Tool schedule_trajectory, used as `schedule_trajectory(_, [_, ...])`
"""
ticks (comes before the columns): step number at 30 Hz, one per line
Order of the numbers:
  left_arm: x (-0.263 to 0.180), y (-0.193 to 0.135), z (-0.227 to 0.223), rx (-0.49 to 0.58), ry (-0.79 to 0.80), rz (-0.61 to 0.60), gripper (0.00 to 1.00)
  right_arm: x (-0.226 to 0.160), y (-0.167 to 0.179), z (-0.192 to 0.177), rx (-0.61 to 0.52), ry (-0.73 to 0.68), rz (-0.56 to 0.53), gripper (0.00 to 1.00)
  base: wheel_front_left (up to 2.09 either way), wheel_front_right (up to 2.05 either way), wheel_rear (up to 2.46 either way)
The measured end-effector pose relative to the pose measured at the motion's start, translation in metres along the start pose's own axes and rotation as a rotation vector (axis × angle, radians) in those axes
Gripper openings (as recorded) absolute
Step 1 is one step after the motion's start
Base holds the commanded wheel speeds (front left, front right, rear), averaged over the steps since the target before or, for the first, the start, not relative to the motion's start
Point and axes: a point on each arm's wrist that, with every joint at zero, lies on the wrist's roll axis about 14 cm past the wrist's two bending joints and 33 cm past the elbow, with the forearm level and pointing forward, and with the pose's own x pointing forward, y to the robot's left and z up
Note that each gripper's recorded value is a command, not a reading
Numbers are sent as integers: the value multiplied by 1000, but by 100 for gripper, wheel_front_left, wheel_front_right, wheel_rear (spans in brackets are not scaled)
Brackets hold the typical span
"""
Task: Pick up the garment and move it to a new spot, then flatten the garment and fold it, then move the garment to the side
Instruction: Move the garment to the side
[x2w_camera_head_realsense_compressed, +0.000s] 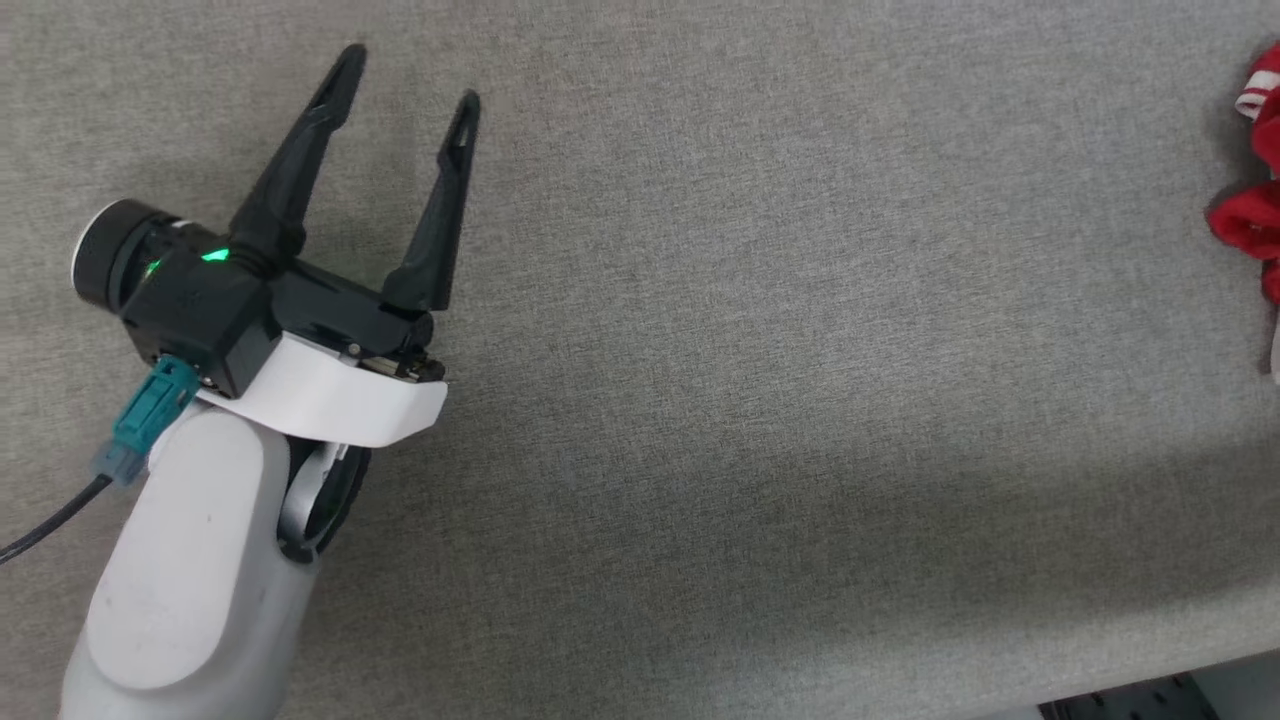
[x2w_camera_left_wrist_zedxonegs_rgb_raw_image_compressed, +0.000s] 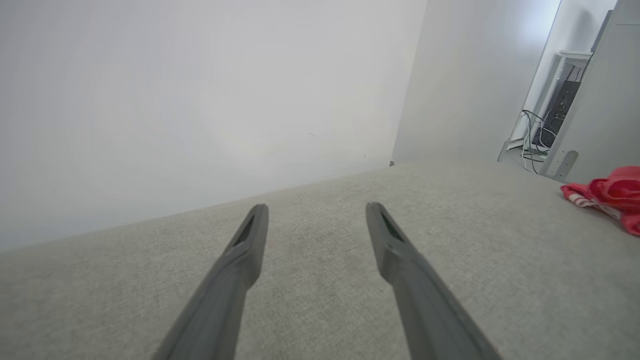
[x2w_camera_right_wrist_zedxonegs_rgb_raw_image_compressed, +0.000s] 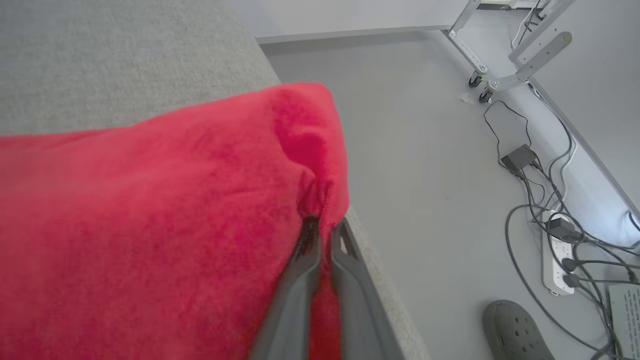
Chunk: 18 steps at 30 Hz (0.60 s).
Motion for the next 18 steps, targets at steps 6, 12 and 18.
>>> schedule_trajectory(6, [-10,3,10,10,1,27,100,-7,-3,0,-47,-24,-5,100,0,0,0])
schedule_trajectory(12, [-32,-6,41,-13,-30,70,100,-27,5,29,-76,-148,51,100,0,0,0])
schedule_trajectory(18, [-64,-13,65,-29,-44,128,100,-54,56,36,-110,-247,216,100,0,0,0])
